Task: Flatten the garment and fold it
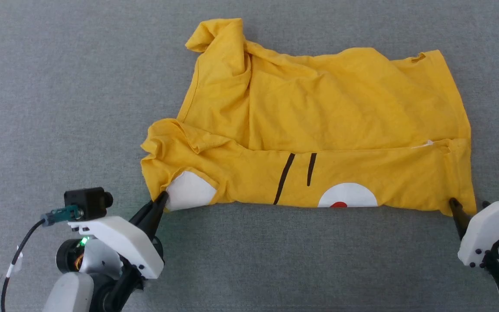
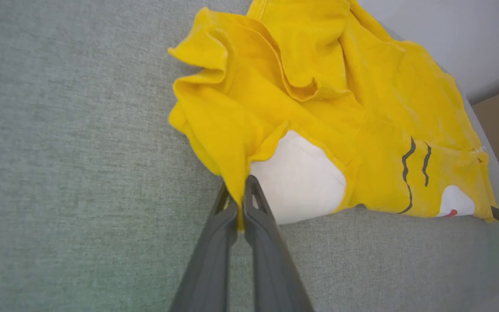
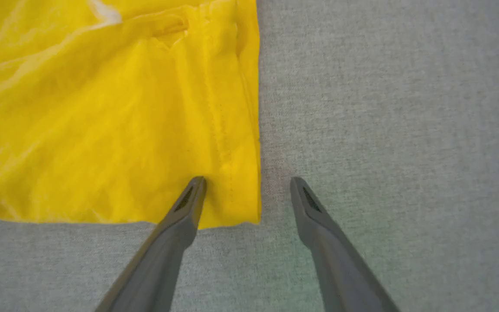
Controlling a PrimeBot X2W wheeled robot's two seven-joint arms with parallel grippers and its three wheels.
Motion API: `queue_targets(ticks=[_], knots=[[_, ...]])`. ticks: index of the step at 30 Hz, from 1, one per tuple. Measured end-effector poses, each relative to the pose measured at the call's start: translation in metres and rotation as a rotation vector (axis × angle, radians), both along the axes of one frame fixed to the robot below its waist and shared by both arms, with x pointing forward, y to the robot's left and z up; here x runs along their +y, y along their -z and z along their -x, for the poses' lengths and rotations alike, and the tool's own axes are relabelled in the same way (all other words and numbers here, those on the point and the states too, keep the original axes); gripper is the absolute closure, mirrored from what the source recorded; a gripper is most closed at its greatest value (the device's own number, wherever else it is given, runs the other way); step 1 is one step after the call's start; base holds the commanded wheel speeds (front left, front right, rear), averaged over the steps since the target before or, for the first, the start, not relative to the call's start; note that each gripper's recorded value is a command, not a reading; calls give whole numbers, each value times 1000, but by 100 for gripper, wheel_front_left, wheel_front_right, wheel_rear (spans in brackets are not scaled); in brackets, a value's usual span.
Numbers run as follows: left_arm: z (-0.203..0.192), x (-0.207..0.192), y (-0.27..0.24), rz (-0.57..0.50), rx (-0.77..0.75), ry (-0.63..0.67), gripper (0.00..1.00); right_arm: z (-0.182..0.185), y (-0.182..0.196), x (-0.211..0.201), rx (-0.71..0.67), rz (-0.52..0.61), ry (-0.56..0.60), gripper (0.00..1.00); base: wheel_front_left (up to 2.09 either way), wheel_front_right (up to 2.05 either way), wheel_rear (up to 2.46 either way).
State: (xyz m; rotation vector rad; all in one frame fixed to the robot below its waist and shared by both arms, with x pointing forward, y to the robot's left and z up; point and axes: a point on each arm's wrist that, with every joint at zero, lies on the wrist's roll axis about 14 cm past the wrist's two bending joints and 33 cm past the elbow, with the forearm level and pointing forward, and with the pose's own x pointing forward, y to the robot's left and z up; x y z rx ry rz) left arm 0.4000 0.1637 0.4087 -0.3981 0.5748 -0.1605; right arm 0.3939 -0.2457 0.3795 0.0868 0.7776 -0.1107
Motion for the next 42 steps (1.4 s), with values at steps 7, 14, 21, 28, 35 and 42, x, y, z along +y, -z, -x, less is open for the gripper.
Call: queue_targets(ticks=[7,14,21,28,35,42], knots=[[-5,1,0,-1,-4,-2,100,-3,8,2,33,-26,14,100,0,0,0],[-10,2,-3,27,-27,-25,100,-12,2,2,-17,-37,29,100,0,0,0],[-14,9,-24,75,-95,-65,100,-24,-31,-1,-144,-58,48,100,0,0,0],[9,17,-42,92,-107,-64,100,-17,-69,-7,-242,-85,70,100,0,0,0],[42,15,-47,123,-54,-58,100,11,-88,-15,-262,-93,88,100,0,0,0],[63,11,-39,140,12,-55,100,41,-76,-24,-209,-124,131,100,0,0,0]])
